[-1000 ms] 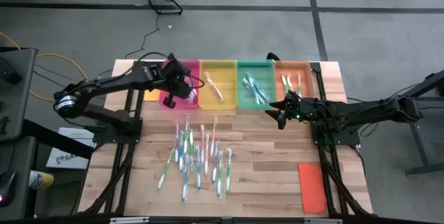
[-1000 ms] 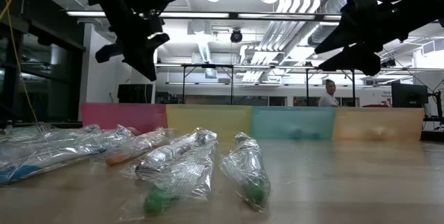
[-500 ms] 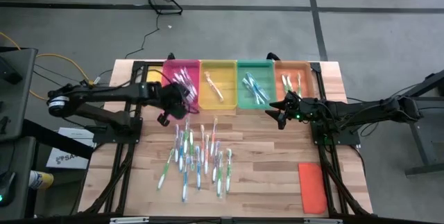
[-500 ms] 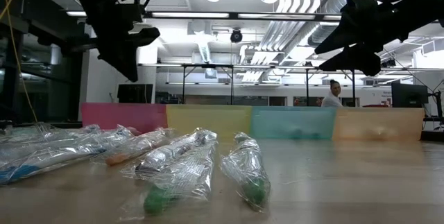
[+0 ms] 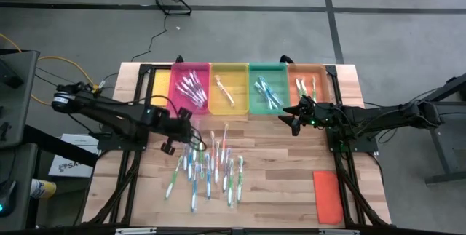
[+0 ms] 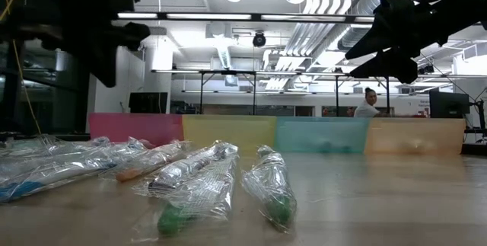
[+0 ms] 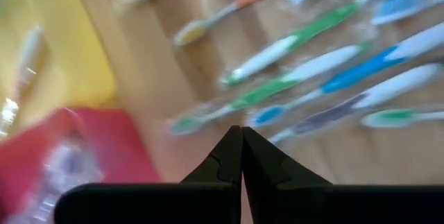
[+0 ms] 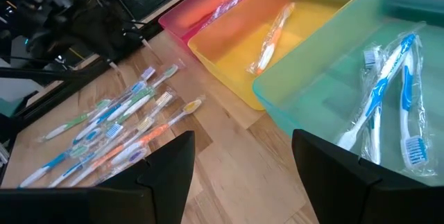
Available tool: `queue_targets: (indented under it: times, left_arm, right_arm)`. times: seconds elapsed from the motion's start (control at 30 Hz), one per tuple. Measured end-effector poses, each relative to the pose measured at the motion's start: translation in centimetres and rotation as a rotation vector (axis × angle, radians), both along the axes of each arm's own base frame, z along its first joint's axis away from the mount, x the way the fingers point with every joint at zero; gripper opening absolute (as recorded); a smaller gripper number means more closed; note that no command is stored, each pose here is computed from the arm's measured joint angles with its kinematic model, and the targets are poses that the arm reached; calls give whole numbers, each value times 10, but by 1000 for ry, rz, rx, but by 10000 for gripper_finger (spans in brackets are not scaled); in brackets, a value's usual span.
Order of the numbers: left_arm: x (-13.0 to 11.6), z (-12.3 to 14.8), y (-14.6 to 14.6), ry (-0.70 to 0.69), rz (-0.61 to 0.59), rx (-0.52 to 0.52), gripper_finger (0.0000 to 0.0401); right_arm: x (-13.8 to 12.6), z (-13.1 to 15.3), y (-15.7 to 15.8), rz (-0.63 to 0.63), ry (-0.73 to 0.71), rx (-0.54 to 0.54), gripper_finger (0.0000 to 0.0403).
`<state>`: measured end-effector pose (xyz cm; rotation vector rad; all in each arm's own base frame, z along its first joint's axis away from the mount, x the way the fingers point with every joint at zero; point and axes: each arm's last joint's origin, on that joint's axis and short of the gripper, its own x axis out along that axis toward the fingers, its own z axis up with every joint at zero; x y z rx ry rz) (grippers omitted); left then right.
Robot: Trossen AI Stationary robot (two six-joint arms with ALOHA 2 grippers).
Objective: Pick & Place Toothbrushes
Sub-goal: Put the green toothbrush into the orange bin
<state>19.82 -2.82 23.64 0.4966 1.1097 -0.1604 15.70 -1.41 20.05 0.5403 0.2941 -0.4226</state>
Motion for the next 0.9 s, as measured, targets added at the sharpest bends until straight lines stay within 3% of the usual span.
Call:
queue_targets:
  times: [0.27, 0.6, 0.73, 0.9]
  left_arm:
    - [-19, -4, -37, 60, 235, -170, 0]
    - [-42, -17, -94, 114, 361, -278, 2]
    - [-49, -30, -115, 150, 450, -289, 27]
    - [-45, -45, -136, 156, 517, -342, 89]
  right_arm:
    - [0, 0, 0, 0, 0, 0, 235]
    - [0, 0, 0, 0, 0, 0, 235]
    - [0, 0, 0, 0, 0, 0, 235]
    - [0, 0, 0, 0, 0, 0, 235]
